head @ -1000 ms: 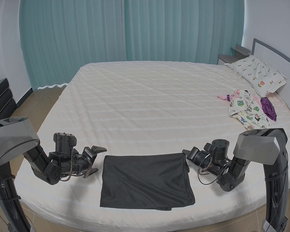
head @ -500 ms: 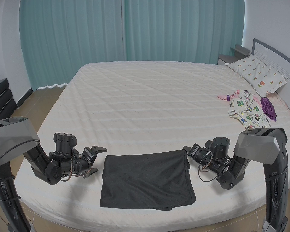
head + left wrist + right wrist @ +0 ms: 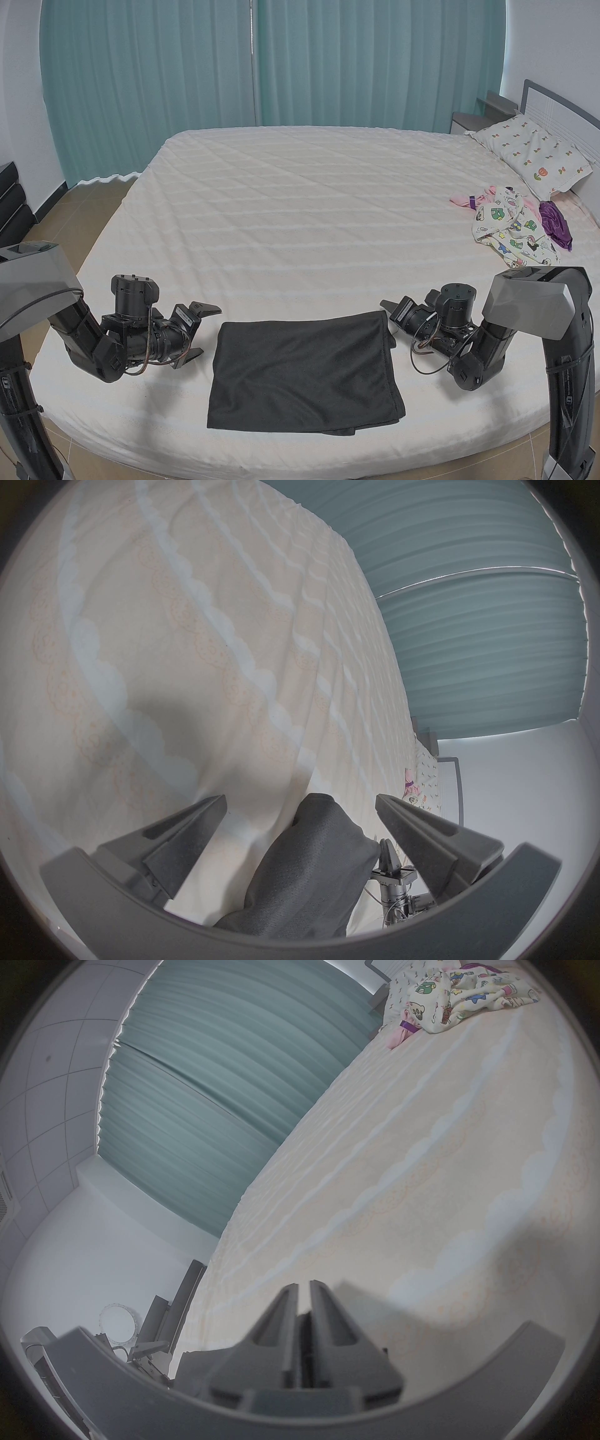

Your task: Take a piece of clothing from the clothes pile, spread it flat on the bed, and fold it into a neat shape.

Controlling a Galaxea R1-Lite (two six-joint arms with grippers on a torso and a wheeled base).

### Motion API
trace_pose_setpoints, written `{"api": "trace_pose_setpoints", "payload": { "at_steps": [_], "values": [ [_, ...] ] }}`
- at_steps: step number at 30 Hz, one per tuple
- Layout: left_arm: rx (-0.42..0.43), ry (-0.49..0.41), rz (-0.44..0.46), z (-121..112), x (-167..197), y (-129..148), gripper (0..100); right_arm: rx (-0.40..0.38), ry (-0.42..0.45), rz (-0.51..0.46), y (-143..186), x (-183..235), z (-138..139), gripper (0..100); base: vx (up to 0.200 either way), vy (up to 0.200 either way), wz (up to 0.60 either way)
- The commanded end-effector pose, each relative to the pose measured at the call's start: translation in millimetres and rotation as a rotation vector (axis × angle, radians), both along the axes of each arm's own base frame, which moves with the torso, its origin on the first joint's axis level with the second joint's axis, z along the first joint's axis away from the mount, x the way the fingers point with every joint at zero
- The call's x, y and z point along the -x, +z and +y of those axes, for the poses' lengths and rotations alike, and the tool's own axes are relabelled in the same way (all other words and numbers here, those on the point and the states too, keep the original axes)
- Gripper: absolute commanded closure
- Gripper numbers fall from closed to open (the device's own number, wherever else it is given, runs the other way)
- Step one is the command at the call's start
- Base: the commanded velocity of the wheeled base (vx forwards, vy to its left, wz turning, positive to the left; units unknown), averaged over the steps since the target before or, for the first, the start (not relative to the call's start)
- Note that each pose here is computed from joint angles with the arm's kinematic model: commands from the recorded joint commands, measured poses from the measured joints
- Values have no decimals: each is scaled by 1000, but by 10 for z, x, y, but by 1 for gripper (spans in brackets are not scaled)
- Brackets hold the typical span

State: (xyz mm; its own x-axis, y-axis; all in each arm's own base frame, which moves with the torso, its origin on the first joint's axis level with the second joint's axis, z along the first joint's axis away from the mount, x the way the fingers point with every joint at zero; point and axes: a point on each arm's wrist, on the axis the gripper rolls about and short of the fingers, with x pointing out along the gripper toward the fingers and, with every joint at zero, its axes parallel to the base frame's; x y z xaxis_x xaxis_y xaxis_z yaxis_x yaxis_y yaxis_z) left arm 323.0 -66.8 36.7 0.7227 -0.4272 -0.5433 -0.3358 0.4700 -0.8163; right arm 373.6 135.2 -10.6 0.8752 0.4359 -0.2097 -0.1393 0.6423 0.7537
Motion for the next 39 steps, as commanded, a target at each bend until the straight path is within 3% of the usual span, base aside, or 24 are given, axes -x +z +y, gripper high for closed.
{"api": "trace_pose_setpoints", "payload": {
  "at_steps": [1, 8, 11, 16, 17, 18, 23, 27, 29, 32, 35, 39],
  "values": [
    [0, 2, 0, 6, -1, 0, 0, 2, -5, 3, -3, 13, -12, 0, 0, 0, 0],
    [-1, 0, -22, 13, 10, 68, 0, -6, -26, -26, 229, 98, -187, 0, 0, 0, 0],
    [7, 0, -100, 45, 130, 347, 0, -23, -52, -83, 626, 289, -361, 0, 0, 0, 0],
    [-20, -14, -189, 52, 210, 545, 0, 20, -48, -133, 876, 580, -462, 0, 0, 0, 0],
    [-56, -16, -239, 80, 342, 656, 0, 62, -39, -172, 966, 793, -524, 0, 0, 0, 0],
    [-56, -16, -239, 80, 342, 656, 0, 62, -39, -172, 966, 793, -524, 0, 0, 0, 0],
    [-113, -37, -409, 164, 822, 1054, 0, 96, 1, -323, 1371, 1326, -575, 0, 0, 0, 0],
    [-124, -29, -583, 265, 1359, 1399, 0, 182, 13, -417, 1597, 1789, -683, 0, 0, 0, 0],
    [-158, -38, -610, 292, 1488, 1421, 0, 232, 8, -433, 1615, 1919, -728, 0, 0, 0, 0],
    [-251, -59, -629, 351, 1752, 1390, 0, 348, -71, -507, 1673, 2217, -850, 0, 0, 0, 0],
    [-260, -60, -708, 398, 2041, 1420, 0, 438, -140, -569, 1717, 2438, -937, 0, 0, 0, 0],
    [-268, -59, -797, 452, 2401, 1443, 0, 480, -214, -575, 1752, 2717, -1050, 0, 0, 0, 0]
  ]
}}
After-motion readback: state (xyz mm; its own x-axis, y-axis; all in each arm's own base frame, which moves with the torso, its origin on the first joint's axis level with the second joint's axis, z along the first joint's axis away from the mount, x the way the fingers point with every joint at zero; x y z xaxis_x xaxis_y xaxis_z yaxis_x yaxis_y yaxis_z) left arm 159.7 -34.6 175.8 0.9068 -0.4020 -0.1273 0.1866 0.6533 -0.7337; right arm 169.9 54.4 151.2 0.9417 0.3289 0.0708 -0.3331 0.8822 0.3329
